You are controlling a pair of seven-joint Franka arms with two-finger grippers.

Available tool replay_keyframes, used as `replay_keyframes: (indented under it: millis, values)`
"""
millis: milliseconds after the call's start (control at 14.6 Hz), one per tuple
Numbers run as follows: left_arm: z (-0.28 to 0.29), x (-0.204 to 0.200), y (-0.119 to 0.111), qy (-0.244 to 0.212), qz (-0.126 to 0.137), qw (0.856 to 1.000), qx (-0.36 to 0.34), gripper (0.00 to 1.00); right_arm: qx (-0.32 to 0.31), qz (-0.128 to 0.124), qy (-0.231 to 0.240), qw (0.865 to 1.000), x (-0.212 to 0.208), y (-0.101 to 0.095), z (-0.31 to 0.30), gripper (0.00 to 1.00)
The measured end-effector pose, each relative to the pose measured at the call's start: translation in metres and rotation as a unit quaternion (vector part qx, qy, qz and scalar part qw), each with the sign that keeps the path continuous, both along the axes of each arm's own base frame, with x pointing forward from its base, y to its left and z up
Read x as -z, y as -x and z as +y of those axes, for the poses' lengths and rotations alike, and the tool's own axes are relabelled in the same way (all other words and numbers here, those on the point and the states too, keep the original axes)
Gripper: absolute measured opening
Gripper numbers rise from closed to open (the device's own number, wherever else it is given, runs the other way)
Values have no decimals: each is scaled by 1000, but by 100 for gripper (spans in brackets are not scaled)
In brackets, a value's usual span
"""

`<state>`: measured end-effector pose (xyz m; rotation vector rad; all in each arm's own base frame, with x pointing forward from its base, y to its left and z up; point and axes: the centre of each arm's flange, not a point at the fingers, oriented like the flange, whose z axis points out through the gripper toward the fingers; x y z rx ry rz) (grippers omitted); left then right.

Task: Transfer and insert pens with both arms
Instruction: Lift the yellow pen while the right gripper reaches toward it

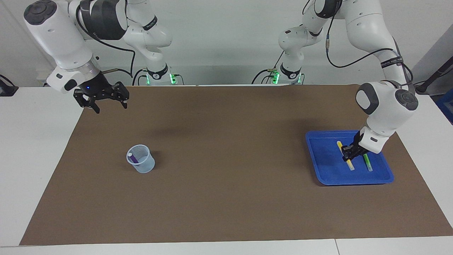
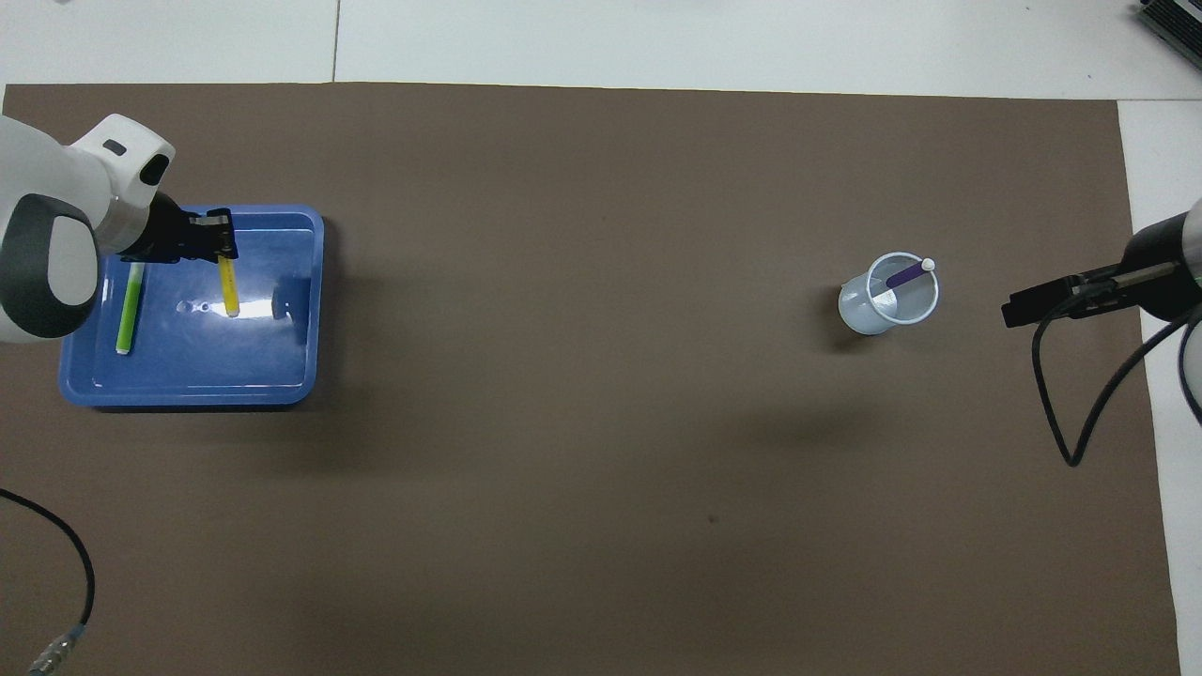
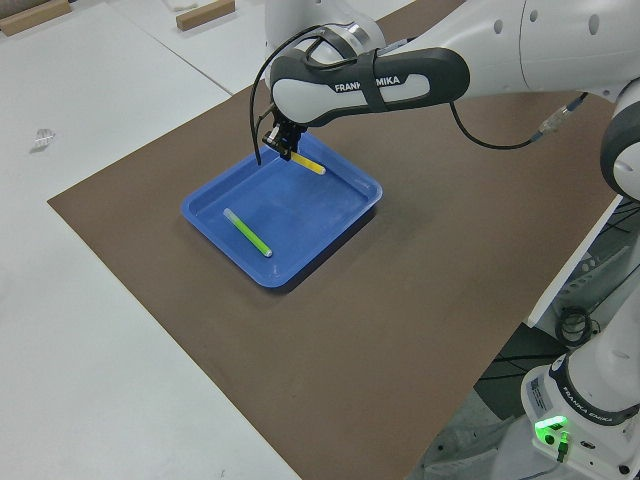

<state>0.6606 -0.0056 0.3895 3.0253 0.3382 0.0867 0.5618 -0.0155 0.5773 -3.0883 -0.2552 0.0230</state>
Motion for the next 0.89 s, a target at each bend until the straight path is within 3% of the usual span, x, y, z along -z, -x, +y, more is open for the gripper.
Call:
replay_keyframes:
  millis: [274, 547, 889]
  values:
    - [-45, -26, 3, 57, 18, 993, -98, 18, 0, 0, 0, 1000, 0, 0, 0, 100]
    - [-87, -58, 12, 115, 31, 974, -193, 18, 0, 2, 0, 1000, 1, 1, 0, 100]
    - [-186, -71, 35, 127, 64, 950, -277, 18, 1, 2, 0, 1000, 2, 1, -1, 100]
